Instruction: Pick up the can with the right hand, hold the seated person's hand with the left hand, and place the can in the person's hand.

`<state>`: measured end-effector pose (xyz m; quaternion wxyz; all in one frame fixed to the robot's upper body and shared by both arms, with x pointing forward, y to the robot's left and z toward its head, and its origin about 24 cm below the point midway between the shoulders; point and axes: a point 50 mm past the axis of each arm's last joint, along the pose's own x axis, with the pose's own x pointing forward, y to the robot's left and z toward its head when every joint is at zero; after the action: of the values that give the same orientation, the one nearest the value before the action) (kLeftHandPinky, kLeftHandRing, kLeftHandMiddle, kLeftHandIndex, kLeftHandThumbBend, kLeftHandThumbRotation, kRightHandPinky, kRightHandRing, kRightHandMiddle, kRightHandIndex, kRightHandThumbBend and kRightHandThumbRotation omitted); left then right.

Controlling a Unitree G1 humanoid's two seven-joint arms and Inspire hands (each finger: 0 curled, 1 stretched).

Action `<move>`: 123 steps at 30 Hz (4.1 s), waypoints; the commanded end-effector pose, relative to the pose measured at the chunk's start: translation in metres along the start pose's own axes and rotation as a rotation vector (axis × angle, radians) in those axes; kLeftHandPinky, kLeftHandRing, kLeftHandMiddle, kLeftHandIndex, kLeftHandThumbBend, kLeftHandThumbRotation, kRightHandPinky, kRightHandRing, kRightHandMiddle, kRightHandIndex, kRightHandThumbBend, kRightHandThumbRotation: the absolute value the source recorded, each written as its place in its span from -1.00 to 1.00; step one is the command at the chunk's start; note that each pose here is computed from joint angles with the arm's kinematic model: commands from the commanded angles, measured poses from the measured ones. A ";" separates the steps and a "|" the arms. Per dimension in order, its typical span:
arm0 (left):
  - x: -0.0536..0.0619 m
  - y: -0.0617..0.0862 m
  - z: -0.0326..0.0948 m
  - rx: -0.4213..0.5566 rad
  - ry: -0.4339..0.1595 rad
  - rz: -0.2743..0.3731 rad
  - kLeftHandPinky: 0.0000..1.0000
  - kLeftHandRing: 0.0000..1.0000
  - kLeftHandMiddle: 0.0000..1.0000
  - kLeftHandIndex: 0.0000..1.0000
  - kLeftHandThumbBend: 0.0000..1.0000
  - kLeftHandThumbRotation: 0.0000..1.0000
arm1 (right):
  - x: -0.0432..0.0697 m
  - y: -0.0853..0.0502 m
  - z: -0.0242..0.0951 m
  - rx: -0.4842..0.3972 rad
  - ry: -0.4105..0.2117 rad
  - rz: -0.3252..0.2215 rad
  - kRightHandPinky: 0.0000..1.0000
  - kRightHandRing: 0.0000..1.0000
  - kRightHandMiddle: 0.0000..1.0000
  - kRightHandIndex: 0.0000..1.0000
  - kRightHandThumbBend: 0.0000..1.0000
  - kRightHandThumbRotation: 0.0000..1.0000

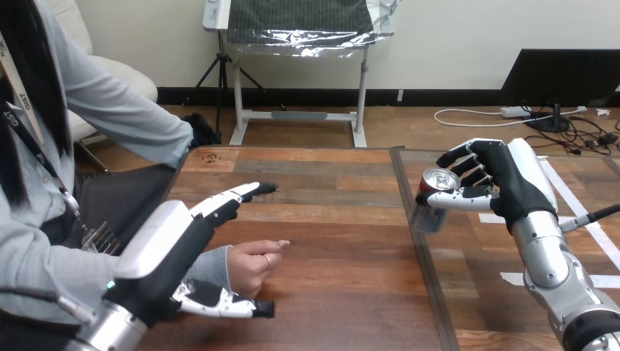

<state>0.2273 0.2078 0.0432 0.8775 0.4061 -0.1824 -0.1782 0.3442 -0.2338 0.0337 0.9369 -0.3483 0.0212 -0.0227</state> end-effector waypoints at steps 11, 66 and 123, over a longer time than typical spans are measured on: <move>0.031 0.033 -0.002 0.160 -0.053 -0.004 0.37 0.56 0.58 0.54 1.00 -0.75 | 0.016 -0.014 0.035 0.073 -0.137 -0.071 -0.17 -0.11 -0.01 0.09 0.52 -1.00; 0.048 0.031 -0.044 0.306 0.121 -0.276 0.40 0.52 0.54 0.52 1.00 -0.65 | 0.013 -0.017 0.042 0.091 -0.219 -0.058 -0.14 -0.12 -0.02 0.06 0.49 -1.00; 0.030 0.021 -0.071 0.384 0.231 -0.379 0.28 0.42 0.44 0.44 1.00 -0.60 | 0.007 -0.019 0.045 0.104 -0.267 -0.049 -0.18 -0.14 -0.03 0.07 0.48 -1.00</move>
<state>0.2805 0.2448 0.0134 0.7651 0.5860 -0.0390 -0.2640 0.3420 -0.2209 0.0489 0.9480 -0.3137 -0.0505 0.0176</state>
